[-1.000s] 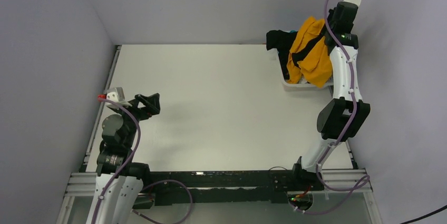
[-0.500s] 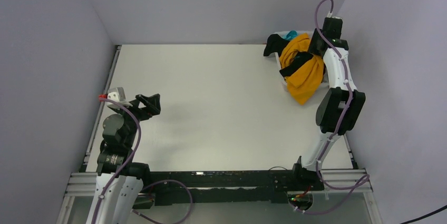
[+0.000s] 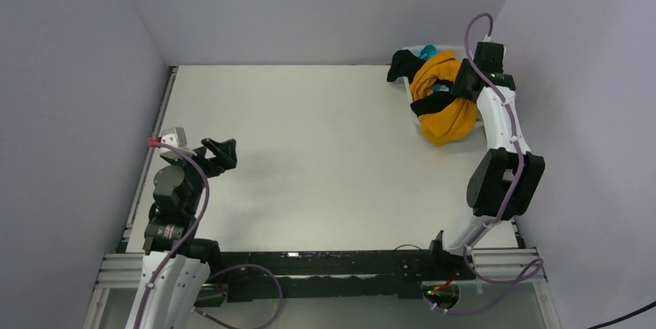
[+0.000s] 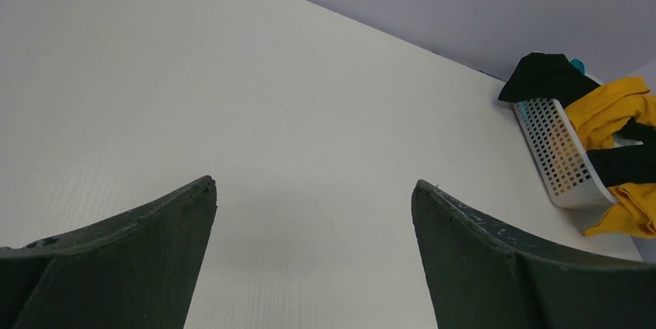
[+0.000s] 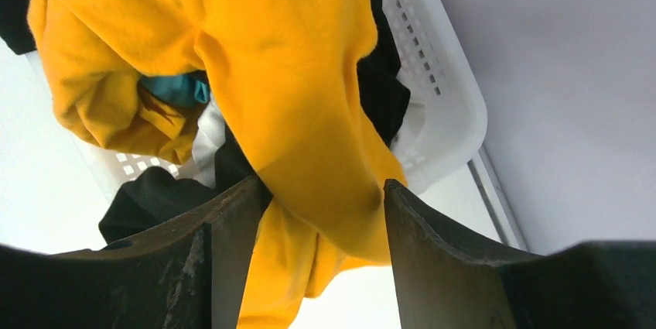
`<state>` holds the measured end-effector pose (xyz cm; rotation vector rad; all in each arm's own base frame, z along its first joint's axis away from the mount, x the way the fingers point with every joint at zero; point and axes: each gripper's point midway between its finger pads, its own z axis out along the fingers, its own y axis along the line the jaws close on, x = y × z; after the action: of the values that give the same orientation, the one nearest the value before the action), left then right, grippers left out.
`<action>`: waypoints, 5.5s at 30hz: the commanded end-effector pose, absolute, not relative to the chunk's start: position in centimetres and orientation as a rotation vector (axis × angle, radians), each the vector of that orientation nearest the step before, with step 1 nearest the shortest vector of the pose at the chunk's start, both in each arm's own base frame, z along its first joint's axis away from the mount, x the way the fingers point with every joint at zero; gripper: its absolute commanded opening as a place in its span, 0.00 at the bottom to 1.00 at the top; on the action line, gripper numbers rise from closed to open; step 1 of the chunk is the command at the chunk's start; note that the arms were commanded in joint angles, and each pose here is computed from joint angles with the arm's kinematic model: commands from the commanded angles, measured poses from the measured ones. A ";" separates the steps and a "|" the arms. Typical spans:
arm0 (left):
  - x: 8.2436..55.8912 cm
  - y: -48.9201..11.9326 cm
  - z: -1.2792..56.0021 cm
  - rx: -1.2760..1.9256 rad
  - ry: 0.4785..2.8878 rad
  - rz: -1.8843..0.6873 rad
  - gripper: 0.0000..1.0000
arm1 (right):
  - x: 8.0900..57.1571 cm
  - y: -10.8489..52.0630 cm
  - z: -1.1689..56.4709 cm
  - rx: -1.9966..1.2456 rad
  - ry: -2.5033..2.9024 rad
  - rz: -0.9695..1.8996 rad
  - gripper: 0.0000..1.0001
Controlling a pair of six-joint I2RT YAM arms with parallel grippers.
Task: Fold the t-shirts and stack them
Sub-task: Grab crumpled tshirt from bin with the right arm
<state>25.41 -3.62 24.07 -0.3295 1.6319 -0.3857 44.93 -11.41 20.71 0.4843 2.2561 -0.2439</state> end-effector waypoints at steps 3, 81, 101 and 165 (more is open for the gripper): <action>25.8 -3.6 24.6 -0.305 1.602 -0.380 0.99 | 43.6 -11.4 22.2 0.532 2.177 -0.231 0.61; 27.6 -4.1 24.3 -0.305 1.630 -0.397 0.99 | 50.4 -12.0 58.7 0.235 1.187 -0.170 0.00; 28.5 -4.5 23.2 -0.306 1.680 -0.403 0.99 | 52.2 -14.1 52.4 0.358 1.344 -0.226 0.01; 29.9 -4.3 21.1 -0.319 1.749 -0.364 0.99 | 64.2 -5.3 25.9 -0.097 1.849 -0.783 0.37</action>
<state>29.29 -4.42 18.92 -0.3265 1.8174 -0.3601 63.65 -3.96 19.27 -0.2971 2.0103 -0.7791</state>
